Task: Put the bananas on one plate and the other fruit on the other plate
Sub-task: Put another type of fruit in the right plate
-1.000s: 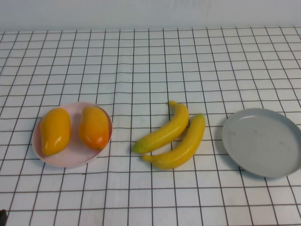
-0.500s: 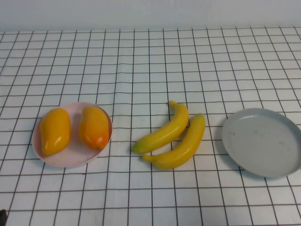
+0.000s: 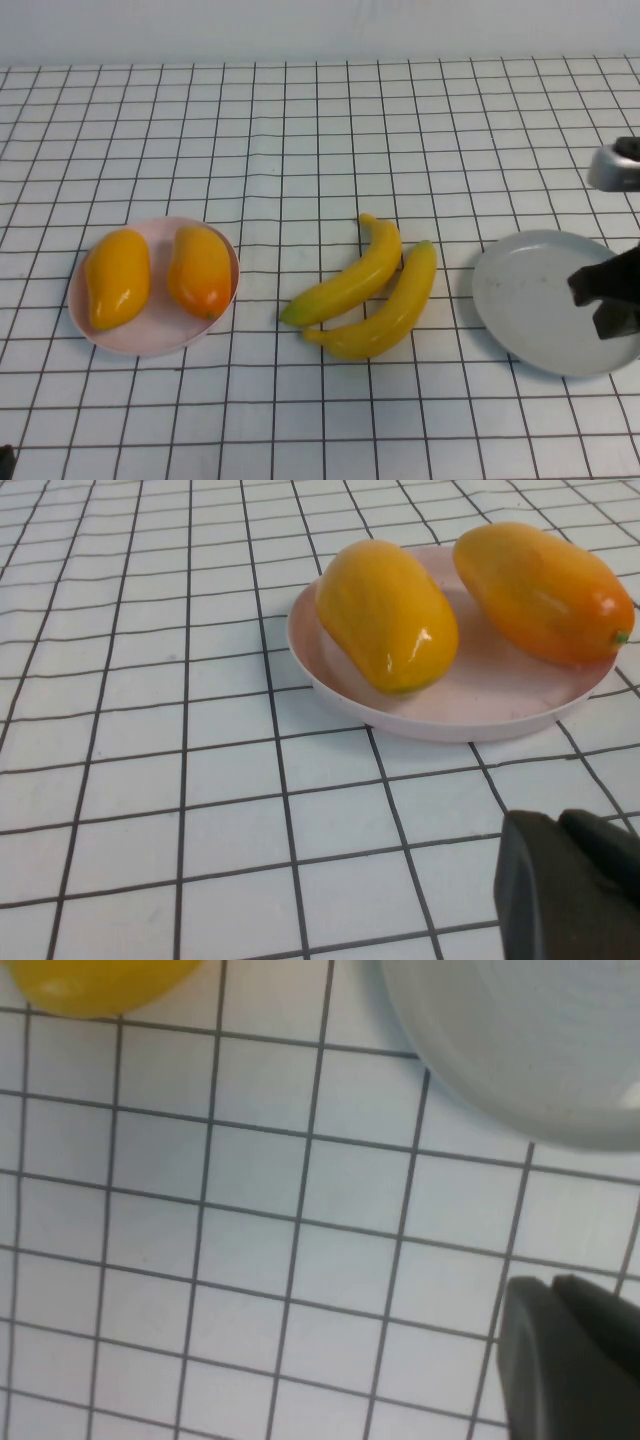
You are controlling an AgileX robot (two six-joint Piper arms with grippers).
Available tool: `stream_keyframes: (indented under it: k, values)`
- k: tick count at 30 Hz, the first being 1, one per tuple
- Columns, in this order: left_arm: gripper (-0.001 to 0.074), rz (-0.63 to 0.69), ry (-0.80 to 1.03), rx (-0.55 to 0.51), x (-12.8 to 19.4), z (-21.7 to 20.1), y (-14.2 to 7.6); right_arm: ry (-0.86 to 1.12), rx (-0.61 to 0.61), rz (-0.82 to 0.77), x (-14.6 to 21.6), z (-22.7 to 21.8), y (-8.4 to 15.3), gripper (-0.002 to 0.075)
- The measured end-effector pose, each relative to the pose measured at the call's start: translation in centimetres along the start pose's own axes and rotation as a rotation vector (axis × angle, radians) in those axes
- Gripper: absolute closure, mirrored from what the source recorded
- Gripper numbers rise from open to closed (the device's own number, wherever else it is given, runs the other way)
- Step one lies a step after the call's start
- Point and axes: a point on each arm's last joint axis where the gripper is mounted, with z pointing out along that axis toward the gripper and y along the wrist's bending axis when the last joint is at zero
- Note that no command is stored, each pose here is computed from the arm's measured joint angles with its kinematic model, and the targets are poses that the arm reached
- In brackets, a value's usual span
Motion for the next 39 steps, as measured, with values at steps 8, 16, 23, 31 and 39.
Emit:
stream_keyframes:
  k: [8, 16, 23, 31, 39]
  values:
    - [0.0738, 0.0, 0.0, 0.0, 0.0, 0.0, 0.0, 0.084, 0.047, -0.072, -3.8, 1.9, 3.2, 0.0742]
    - [0.0738, 0.0, 0.0, 0.0, 0.0, 0.0, 0.0, 0.106, 0.077, -0.181, -8.1, 5.1, 7.2, 0.0741]
    - [0.0738, 0.0, 0.0, 0.0, 0.0, 0.0, 0.0, 0.127, 0.059, -0.203, -11.1, 8.9, 10.0, 0.0508]
    - [0.0738, 0.0, 0.0, 0.0, 0.0, 0.0, 0.0, 0.138, 0.067, -0.096, -14.0, 13.4, 11.0, 0.0217]
    - [0.0738, 0.0, 0.0, 0.0, 0.0, 0.0, 0.0, 0.199, 0.115, -0.016, -14.1, 17.2, 10.6, 0.0298]
